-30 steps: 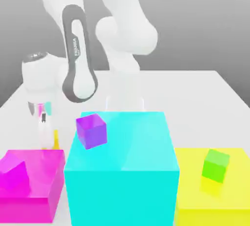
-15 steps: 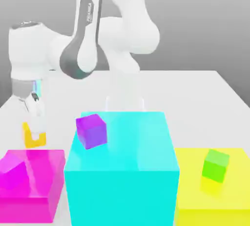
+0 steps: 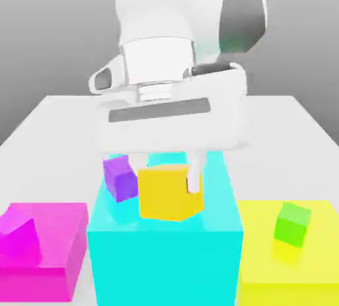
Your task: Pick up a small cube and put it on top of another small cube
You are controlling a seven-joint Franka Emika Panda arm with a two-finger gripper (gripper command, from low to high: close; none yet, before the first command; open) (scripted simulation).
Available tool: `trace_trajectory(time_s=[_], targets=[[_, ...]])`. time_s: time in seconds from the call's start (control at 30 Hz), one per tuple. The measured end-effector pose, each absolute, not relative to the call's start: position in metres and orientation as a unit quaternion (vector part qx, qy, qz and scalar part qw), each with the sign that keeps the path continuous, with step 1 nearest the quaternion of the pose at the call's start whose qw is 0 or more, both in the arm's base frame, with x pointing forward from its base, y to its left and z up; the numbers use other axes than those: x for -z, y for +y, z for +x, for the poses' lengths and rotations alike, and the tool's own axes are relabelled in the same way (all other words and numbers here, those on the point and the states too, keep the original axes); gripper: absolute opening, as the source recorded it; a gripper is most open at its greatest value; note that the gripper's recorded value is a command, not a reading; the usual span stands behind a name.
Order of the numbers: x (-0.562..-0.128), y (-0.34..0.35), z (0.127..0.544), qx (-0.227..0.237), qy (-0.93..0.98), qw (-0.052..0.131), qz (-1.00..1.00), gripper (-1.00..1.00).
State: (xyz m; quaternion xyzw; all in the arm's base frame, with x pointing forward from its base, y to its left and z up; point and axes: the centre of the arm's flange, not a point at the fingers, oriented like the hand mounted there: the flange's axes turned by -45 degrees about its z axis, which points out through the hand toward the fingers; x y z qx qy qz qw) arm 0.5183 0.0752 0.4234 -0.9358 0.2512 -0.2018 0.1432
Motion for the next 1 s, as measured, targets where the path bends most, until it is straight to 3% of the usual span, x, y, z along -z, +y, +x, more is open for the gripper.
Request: trace_trajectory(time_s=[0.1,0.23,0.4,0.57,0.67,0.9,1.0], targets=[[-0.443,0.149,0.51,0.178,0.257,0.174,-0.934,-1.0],[-0.451,0.214,0.487,0.14,0.281,0.192,-0.93,-1.0],[-0.457,0.288,0.448,0.092,0.311,0.198,-0.925,-1.0],[-0.458,0.355,0.398,0.045,0.343,0.189,-0.919,-1.0],[-0.429,0.339,0.395,0.027,0.409,0.149,-0.9,-1.0],[-0.34,0.248,0.397,0.003,0.595,0.023,-0.804,-1.0],[-0.316,0.231,0.397,0.004,0.622,0.001,-0.783,-1.0]])
